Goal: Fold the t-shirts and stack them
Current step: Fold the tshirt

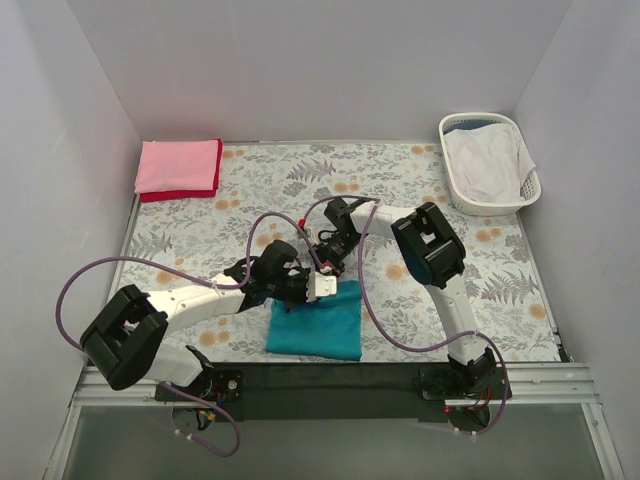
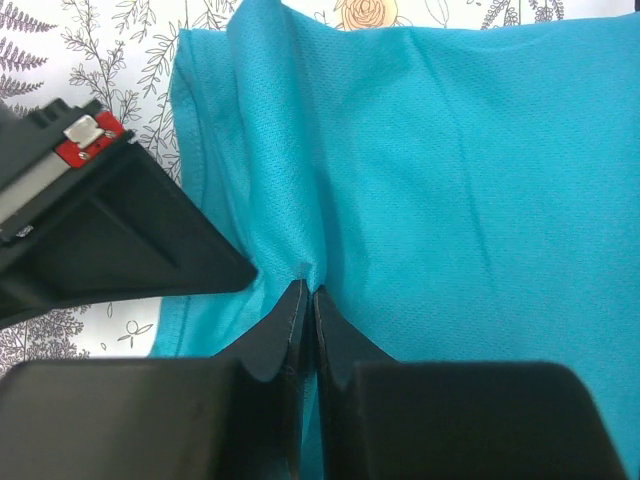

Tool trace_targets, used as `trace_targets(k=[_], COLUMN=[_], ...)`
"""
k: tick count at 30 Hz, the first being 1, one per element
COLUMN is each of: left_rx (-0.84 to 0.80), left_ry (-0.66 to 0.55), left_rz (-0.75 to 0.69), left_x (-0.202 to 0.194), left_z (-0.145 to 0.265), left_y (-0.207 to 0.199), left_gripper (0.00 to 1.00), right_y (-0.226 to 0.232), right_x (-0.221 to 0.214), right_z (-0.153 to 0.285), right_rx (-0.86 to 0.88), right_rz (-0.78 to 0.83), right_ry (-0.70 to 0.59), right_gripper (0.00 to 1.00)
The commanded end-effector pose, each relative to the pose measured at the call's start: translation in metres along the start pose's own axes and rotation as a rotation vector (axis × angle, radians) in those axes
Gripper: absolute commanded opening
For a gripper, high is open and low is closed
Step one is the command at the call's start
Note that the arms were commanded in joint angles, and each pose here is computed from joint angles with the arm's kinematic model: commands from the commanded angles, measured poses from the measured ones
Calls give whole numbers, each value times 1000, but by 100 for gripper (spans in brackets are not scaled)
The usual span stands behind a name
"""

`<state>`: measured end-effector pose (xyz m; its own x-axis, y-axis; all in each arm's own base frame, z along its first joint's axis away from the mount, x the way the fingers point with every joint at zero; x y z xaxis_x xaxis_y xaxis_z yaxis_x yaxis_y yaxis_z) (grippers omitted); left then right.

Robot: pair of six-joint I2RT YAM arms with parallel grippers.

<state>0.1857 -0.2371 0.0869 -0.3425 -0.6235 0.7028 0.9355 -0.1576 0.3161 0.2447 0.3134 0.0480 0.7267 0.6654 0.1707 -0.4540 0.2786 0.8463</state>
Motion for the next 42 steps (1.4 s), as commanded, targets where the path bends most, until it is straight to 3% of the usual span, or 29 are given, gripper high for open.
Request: trace_targets(k=[1,15,20,36,42], left_rx=[29,168,187,170,165], left_ry=[-31,-1,9,-29,-46], left_rz=[-21,-120,-92,-119,-161], left_x=[12,17,7,4,10], left_z=[7,10,9,10,13], left_y=[6,60,78,66,59], left_gripper=[0,0,0,0,0], right_y=[-8,-16,-15,4,33], right_x=[-10,-15,-16,20,31], right_z=[-9,-15,-15,8,29], right_rx=[21,23,27,-91,-123], right_rz=[-6,-14,-13,83,168], right_ry=[33,50,49,-11,-55], right_gripper=[1,1,1,1,10])
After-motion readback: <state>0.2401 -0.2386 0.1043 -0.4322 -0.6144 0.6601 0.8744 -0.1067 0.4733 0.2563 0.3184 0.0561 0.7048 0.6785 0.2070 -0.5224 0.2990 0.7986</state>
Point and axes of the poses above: each gripper's point midway between its finger pads, its own z axis back along the fingers, its own y axis along the line the jaws close on, x = y × z, the point moved 5 cm from there along z, back along the fingers, and after that the axes turned 14 degrees about -z, right-handed, at the moved point
